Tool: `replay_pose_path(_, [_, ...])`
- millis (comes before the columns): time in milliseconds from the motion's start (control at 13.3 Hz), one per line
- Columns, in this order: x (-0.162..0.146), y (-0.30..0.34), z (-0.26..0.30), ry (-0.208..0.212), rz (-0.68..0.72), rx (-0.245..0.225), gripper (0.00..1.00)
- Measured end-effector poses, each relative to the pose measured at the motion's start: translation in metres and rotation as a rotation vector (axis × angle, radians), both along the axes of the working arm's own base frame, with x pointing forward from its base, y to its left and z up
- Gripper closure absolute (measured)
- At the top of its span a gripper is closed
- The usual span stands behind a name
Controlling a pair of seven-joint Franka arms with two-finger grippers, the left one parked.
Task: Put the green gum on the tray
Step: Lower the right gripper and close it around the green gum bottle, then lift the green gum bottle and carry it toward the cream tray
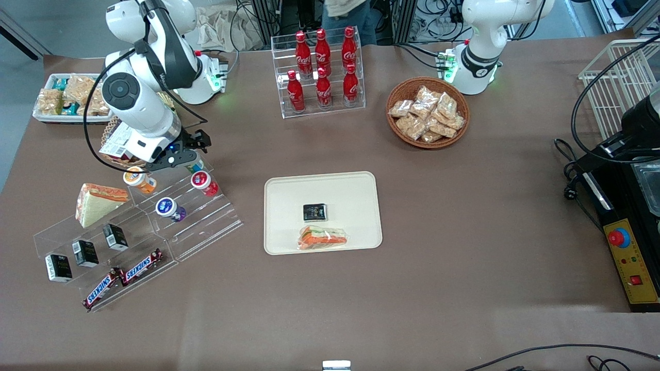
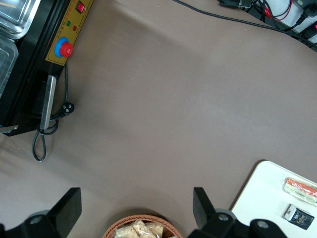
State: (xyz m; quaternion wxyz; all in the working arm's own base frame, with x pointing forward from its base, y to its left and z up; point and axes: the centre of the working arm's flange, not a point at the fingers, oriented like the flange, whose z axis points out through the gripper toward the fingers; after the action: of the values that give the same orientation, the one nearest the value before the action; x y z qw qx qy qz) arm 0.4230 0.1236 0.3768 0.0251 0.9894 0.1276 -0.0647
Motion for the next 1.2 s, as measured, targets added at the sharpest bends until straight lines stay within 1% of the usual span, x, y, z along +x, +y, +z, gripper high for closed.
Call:
replay_pose_path(75, [0.000,0.000,-0.001,0.002,0.000,0.000,0.09])
replay_pose_path(150, [0.000,0.000,-0.001,0.003,0.001,0.000,0.18])
replay_pose_path(225, [0.000,0.000,-0.001,0.003,0.001,0.000,0.31])
replay_pose_path(300, [0.000,0.000,-0.001,0.002,0.001,0.000,0.40])
replay_pose_path(825, [0.000,-0.001,0.000,0.005,0.027,0.003,0.41])
replay_pose_path(1125, [-0.006,-0.002,0.011,0.028,0.028,-0.004,0.41])
replay_pose_path(1200, [-0.007,-0.001,0.015,0.037,0.023,0.001,0.41])
